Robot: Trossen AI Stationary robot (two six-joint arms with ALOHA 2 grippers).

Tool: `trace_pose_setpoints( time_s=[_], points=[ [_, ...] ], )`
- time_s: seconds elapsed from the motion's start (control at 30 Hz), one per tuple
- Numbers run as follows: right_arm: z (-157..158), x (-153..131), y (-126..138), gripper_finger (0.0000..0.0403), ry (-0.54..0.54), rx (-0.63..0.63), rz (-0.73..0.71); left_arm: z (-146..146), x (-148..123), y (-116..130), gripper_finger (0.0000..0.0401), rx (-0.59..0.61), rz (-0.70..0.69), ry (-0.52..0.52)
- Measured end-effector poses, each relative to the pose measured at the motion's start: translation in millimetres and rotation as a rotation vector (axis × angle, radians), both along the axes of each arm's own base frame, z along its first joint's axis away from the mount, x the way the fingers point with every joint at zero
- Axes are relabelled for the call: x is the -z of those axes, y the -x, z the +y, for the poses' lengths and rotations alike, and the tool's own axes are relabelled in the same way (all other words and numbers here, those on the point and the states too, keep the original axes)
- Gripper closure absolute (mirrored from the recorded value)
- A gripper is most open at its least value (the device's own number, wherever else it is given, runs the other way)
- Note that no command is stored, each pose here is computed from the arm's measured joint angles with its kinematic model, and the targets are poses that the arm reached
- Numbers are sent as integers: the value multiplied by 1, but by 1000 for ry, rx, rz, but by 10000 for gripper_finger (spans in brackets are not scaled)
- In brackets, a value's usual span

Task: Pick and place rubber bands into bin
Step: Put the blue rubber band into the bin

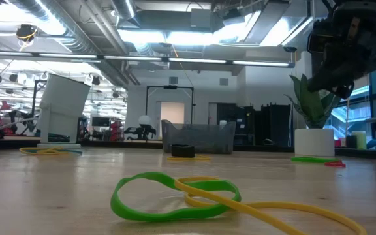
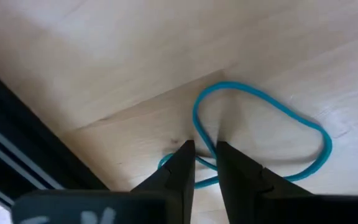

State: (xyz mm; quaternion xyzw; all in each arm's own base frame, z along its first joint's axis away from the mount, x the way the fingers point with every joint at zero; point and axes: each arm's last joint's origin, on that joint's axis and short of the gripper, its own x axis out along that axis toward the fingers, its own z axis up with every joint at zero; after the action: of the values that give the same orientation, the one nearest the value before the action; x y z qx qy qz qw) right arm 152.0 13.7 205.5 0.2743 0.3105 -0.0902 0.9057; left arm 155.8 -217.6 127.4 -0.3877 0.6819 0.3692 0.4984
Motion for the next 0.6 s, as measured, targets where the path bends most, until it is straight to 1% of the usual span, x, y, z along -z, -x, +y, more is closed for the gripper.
trace_pose_setpoints(
  time_s=[0.13, 0.23, 0.37, 0.47, 0.53, 0.6],
  points=[
    [0, 0, 0, 392, -1, 0, -1, 2, 3, -3, 359, 25, -14, 36],
    [0, 0, 0, 392, -1, 1, -1, 3, 2, -5, 389, 23, -21, 52],
    [0, 0, 0, 391, -1, 0, 0, 6, -7, -7, 397, -7, -56, 77],
    [0, 0, 0, 391, 0, 0, 2, 10, -21, -9, 397, -34, -122, 58],
    [0, 0, 0, 391, 1, 0, 4, 10, -35, -11, 398, -49, -201, 43],
    [0, 0, 0, 391, 2, 0, 5, 12, -50, -12, 398, -68, -276, 8]
  ],
)
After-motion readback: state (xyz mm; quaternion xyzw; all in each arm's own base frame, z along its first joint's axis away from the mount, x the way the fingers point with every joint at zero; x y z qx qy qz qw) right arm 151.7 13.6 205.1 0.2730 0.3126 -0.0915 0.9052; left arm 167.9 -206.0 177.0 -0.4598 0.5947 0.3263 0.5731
